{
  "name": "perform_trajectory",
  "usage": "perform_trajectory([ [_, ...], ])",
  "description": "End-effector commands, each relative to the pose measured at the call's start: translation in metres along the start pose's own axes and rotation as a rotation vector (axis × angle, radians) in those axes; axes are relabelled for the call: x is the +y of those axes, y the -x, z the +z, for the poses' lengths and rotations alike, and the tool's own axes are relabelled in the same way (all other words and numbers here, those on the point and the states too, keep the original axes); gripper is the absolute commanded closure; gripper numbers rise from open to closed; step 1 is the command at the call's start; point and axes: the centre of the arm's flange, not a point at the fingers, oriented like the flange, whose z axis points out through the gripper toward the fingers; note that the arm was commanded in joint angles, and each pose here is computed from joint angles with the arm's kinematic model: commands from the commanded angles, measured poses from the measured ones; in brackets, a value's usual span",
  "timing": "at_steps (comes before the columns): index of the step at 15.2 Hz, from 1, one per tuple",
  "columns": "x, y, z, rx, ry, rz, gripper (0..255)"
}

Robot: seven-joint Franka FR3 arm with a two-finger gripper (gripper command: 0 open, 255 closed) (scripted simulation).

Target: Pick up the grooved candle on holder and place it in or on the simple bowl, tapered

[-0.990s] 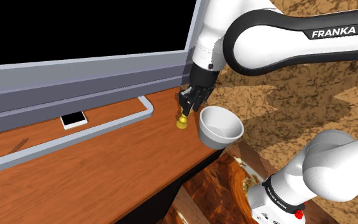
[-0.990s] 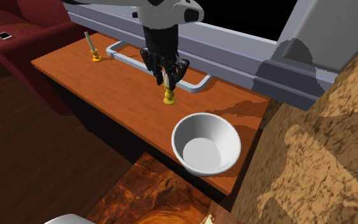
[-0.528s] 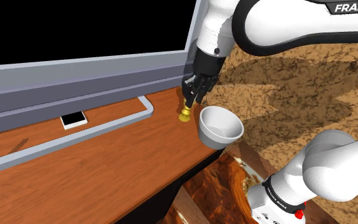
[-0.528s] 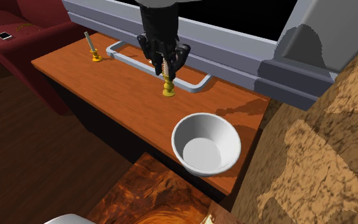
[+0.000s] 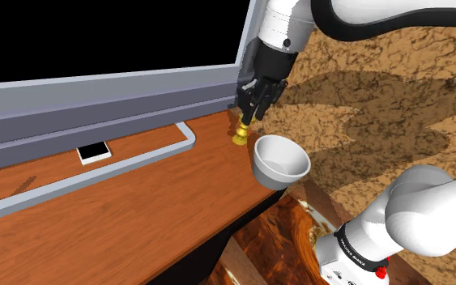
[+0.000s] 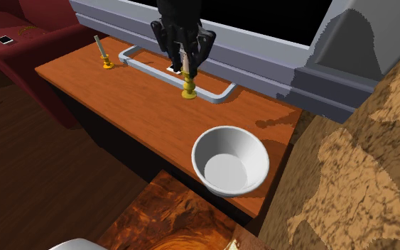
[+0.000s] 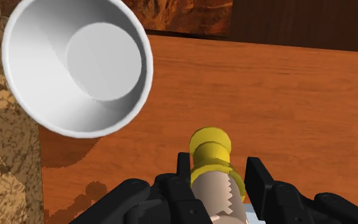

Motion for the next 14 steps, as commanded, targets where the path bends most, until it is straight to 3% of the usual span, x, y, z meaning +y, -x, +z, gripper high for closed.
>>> perform_trajectory([
  [1, 0.02, 0.009, -0.006, 0.0, 0.0, 0.0, 255],
  [12, 0.163, 0.067, -0.03, 0.0, 0.0, 0.0, 255],
  [14, 0.163, 0.067, -0.019, 0.0, 0.0, 0.0, 255],
])
